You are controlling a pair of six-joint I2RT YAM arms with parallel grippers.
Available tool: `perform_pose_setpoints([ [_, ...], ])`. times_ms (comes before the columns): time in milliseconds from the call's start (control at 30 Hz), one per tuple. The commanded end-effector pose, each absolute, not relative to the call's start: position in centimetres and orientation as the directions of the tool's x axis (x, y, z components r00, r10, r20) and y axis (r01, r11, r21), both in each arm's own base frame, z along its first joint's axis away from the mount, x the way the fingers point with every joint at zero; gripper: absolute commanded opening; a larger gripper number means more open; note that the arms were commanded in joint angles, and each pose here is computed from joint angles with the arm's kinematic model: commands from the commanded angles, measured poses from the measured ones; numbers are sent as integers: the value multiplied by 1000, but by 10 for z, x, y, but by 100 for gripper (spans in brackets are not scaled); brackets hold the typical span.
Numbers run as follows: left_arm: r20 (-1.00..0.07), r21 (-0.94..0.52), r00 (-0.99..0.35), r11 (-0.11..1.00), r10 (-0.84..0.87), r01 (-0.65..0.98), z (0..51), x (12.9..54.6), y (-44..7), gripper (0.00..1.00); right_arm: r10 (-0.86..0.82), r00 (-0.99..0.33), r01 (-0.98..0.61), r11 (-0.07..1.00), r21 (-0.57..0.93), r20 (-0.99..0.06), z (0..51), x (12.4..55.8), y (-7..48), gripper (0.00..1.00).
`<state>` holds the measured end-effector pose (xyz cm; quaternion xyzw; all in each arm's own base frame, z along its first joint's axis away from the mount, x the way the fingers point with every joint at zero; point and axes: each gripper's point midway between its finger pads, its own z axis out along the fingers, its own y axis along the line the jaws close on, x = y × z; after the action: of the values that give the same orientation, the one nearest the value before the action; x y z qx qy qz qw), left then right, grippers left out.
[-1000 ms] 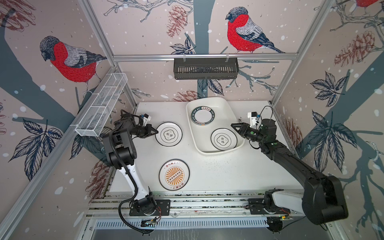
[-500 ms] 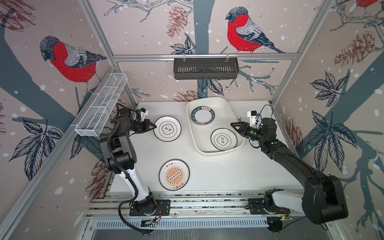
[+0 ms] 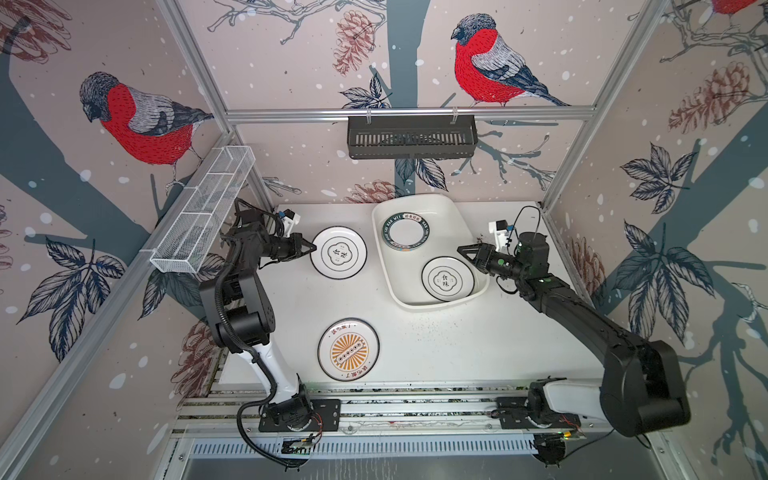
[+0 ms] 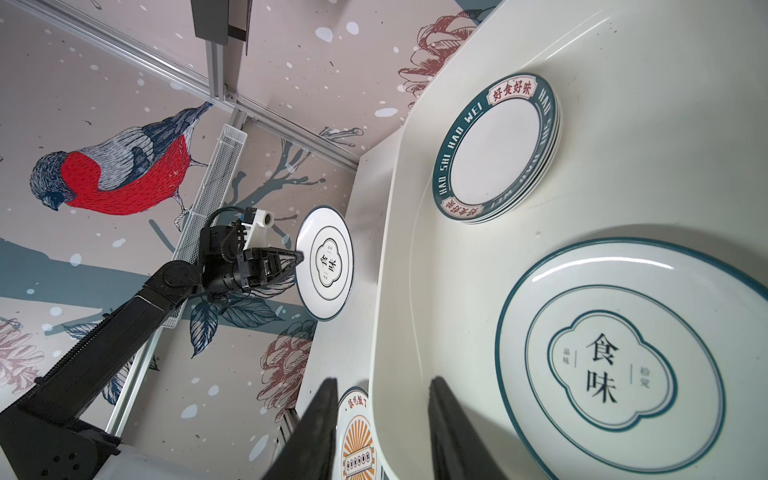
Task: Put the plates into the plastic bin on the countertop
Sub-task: 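Tilt the white plate up on edge against the tray with the left gripper, then lift the upright plate over the tray wall with the left gripper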
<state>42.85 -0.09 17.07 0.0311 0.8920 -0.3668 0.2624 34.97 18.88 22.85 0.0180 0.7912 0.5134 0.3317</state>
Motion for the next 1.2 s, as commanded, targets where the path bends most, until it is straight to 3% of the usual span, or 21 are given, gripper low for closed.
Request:
perform_pose_setpoints([
  [0,-522,-658,-842,692,-137,296,191,426,-14,0,343,-780,-338,475,813,-524,230,346,190,38],
  [533,-655,-589,-751,679,-83,439,257,433,-65,0,371,-758,-331,490,806,-537,241,348,177,38],
  [833,-673,-546,-738,635,56,546,263,442,-139,0,395,-717,-352,506,788,-574,265,336,160,38],
  [1167,-628,-547,-745,554,224,628,226,452,-246,0,436,-673,-343,531,775,-597,283,327,137,38],
])
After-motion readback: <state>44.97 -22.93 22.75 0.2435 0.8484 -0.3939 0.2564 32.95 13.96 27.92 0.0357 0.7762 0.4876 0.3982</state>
